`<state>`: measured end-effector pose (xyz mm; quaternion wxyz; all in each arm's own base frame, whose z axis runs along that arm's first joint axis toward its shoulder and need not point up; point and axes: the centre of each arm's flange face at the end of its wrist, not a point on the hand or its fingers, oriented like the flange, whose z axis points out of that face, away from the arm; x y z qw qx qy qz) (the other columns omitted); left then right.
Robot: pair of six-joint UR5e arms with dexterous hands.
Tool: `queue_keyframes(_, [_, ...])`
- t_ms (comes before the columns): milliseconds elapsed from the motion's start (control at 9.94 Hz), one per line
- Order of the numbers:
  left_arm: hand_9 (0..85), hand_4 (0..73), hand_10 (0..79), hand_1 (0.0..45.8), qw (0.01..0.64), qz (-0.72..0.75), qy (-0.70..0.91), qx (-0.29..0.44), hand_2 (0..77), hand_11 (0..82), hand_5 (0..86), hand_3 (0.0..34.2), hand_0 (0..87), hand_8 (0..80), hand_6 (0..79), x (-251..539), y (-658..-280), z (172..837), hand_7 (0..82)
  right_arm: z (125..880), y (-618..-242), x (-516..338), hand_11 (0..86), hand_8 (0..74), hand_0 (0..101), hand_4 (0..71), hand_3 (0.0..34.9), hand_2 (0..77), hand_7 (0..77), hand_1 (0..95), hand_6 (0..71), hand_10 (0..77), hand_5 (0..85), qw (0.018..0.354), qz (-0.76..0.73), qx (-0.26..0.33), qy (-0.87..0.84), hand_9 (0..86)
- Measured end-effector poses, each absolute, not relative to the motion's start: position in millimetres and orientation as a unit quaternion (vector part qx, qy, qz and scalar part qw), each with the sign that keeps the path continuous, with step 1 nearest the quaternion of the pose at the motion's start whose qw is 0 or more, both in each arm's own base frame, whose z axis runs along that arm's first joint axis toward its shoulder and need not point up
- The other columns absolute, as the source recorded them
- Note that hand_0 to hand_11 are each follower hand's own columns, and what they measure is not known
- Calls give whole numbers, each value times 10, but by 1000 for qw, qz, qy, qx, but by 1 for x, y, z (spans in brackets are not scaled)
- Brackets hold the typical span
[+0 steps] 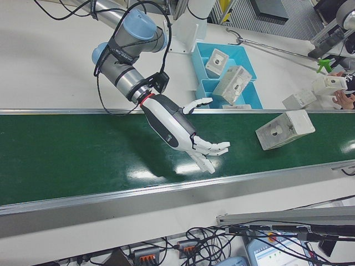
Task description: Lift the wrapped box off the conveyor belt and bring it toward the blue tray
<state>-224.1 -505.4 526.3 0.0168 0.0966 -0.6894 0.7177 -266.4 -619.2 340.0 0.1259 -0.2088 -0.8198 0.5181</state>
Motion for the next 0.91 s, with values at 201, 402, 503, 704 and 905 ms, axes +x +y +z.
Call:
queue_keyframes(201, [0,0,5,0,17,718,-689,97,5,5,11,0,0,5,0,-224,-505,526,5,339,-620,-266,16,5,502,207,23,175,240,169,82,0,218,121,519,-206,-821,27])
queue_keyframes(402, [0,0,5,0,17,718,-689,97,5,5,11,0,0,5,0,-224,-505,526,5,338,-620,-266,16,5,503,207,29,175,240,169,82,0,218,117,519,-204,-822,27])
queue_keyframes(503, [5,0,5,0,17,718,-689,97,11,0,11,0,0,5,0,-224,-505,526,5,337,-620,-267,16,5,504,207,30,175,240,169,82,0,218,116,519,-203,-822,27])
queue_keyframes(704, [5,0,0,0,17,718,-689,97,11,5,11,0,0,5,0,-224,-505,526,5,339,-617,-277,16,5,515,191,39,191,240,218,82,0,196,115,522,-203,-821,27])
queue_keyframes(905, [5,0,0,0,17,718,-689,97,11,5,11,0,0,5,0,-224,-505,526,5,345,-608,-305,16,5,521,191,56,207,251,213,82,0,213,118,529,-208,-814,38])
